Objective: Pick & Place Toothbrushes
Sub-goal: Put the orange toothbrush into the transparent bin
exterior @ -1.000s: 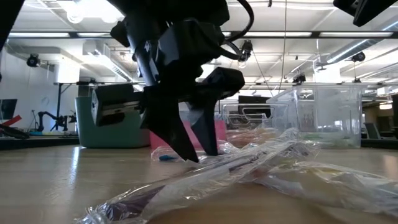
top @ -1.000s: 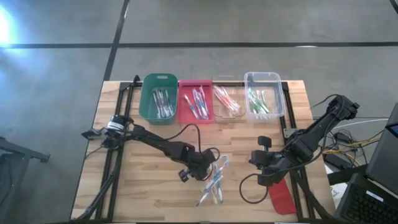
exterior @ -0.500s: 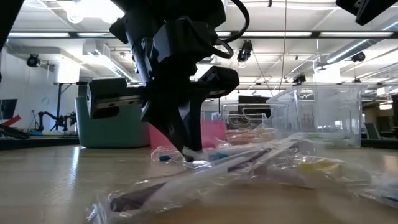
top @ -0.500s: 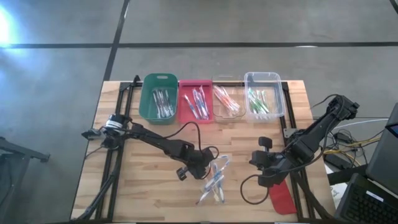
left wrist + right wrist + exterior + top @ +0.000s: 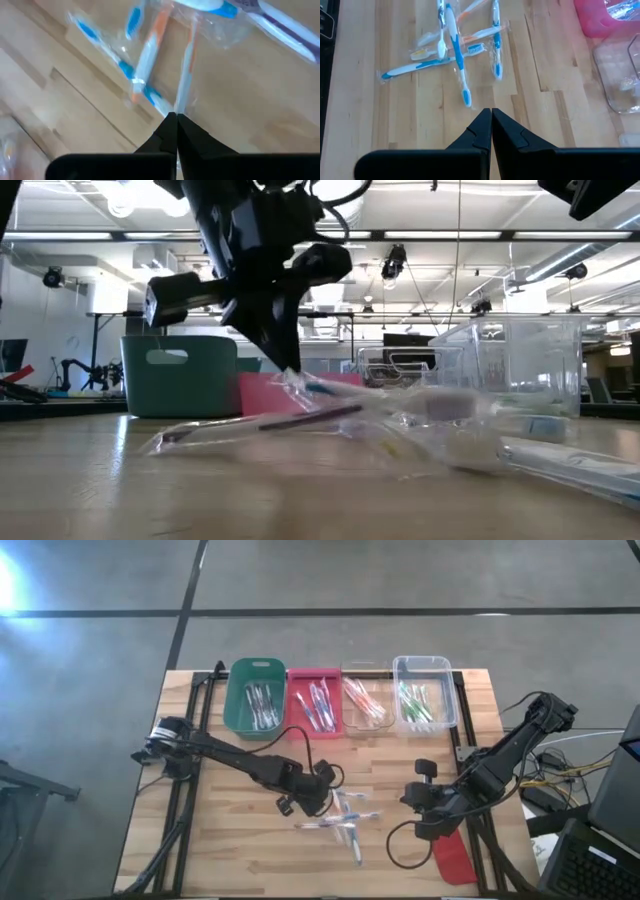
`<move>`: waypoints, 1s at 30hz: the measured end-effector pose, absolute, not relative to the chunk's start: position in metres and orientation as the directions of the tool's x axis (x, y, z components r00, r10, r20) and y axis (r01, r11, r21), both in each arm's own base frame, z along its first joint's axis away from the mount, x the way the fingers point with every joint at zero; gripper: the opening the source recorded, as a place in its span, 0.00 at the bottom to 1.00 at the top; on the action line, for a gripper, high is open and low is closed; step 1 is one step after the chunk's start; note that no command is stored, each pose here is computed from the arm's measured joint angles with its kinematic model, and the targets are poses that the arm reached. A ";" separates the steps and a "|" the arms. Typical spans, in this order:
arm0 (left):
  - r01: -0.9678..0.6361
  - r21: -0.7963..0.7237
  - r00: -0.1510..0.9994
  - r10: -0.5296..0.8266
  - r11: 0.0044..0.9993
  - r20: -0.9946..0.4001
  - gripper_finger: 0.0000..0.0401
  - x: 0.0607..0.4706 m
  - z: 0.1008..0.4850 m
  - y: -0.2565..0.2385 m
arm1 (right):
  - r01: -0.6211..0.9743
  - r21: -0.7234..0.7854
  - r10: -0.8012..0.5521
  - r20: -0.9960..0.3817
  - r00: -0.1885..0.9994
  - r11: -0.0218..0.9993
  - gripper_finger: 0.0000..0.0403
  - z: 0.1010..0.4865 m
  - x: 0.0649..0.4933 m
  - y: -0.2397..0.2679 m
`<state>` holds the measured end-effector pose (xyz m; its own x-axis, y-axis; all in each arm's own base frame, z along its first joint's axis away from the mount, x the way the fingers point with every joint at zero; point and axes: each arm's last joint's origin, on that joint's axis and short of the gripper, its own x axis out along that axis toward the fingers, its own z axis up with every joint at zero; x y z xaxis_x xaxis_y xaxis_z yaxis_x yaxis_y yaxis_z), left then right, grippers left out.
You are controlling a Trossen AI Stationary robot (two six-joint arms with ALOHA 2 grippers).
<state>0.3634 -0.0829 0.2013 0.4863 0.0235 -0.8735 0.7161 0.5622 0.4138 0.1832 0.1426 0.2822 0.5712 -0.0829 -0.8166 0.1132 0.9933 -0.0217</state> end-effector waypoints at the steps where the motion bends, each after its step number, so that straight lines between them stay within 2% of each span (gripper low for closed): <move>1: 0.715 0.419 0.485 0.035 0.560 -0.874 0.01 0.361 0.203 -0.083 | 0.114 -0.022 -0.084 -0.816 0.572 0.993 0.02 0.282 0.183 0.143; 5: 0.700 0.470 0.502 0.097 0.538 -0.859 0.01 0.355 0.213 -0.085 | 0.116 -0.027 -0.089 -0.814 0.574 0.993 0.02 0.282 0.183 0.142; 11: 0.692 0.562 0.489 0.279 0.452 -0.826 0.00 0.343 0.224 -0.086 | 0.111 -0.047 -0.103 -0.810 0.578 0.993 0.02 0.282 0.183 0.142; 17: 0.695 0.579 0.444 0.380 0.425 -0.812 0.00 0.333 0.242 -0.084 | 0.102 -0.056 -0.105 -0.810 0.576 0.993 0.02 0.282 0.183 0.142; 30: 0.526 0.702 0.586 0.394 0.481 -0.709 0.00 0.353 0.320 -0.068 | 0.102 -0.057 -0.106 -0.811 0.575 0.993 0.02 0.282 0.183 0.141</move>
